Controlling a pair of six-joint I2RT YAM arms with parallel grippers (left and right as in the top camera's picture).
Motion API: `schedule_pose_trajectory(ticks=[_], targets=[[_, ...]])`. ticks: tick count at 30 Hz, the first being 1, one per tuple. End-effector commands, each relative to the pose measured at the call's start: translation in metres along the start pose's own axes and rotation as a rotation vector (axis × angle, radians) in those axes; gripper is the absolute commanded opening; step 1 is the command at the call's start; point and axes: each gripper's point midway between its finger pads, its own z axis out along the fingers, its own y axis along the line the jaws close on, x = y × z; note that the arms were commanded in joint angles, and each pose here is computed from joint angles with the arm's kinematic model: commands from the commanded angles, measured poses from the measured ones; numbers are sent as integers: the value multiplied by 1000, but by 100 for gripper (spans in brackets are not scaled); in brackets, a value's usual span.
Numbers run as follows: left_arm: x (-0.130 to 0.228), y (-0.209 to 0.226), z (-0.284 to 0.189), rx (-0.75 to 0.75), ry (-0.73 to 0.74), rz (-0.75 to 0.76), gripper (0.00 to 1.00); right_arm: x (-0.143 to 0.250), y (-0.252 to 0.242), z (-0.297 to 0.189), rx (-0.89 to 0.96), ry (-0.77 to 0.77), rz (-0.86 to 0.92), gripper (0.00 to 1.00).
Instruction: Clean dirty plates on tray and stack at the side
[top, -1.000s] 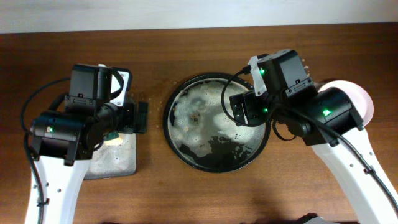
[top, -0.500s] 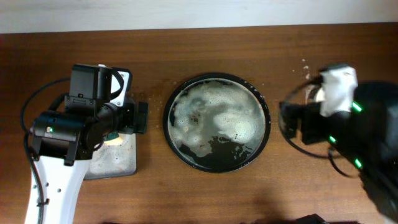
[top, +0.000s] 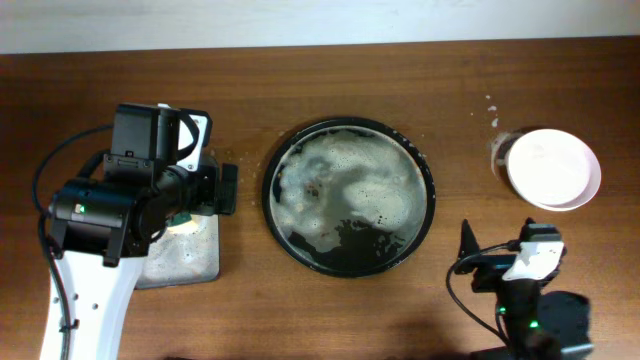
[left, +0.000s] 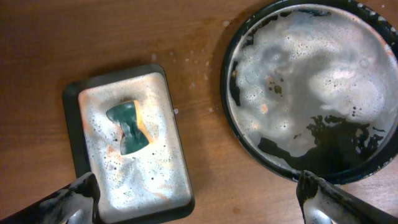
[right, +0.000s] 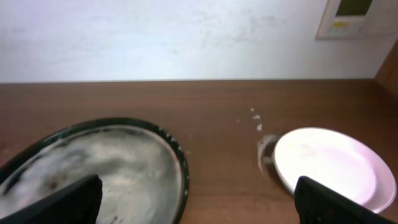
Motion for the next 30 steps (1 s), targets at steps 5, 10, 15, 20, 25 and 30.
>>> schedule_pose_trajectory(ticks=[5,10,15,20,25,30], targets=[[-2,2,-5,-7,-17,-12,99,48,-10,21,50,-59,11,99],[-2,2,-5,-7,-17,-12,99,66,-11,32,59,-56,12,99],[-2,2,-5,-7,-17,-12,99,60,-9,37,47,-134,22,99],[-2,2,-5,-7,-17,-12,99,60,-9,37,47,-134,22,99],[-2,2,-5,-7,-17,-12,99,60,-9,37,47,-134,22,99],[-2,2,-5,-7,-17,-12,99,60,-9,37,47,-134,22,99]])
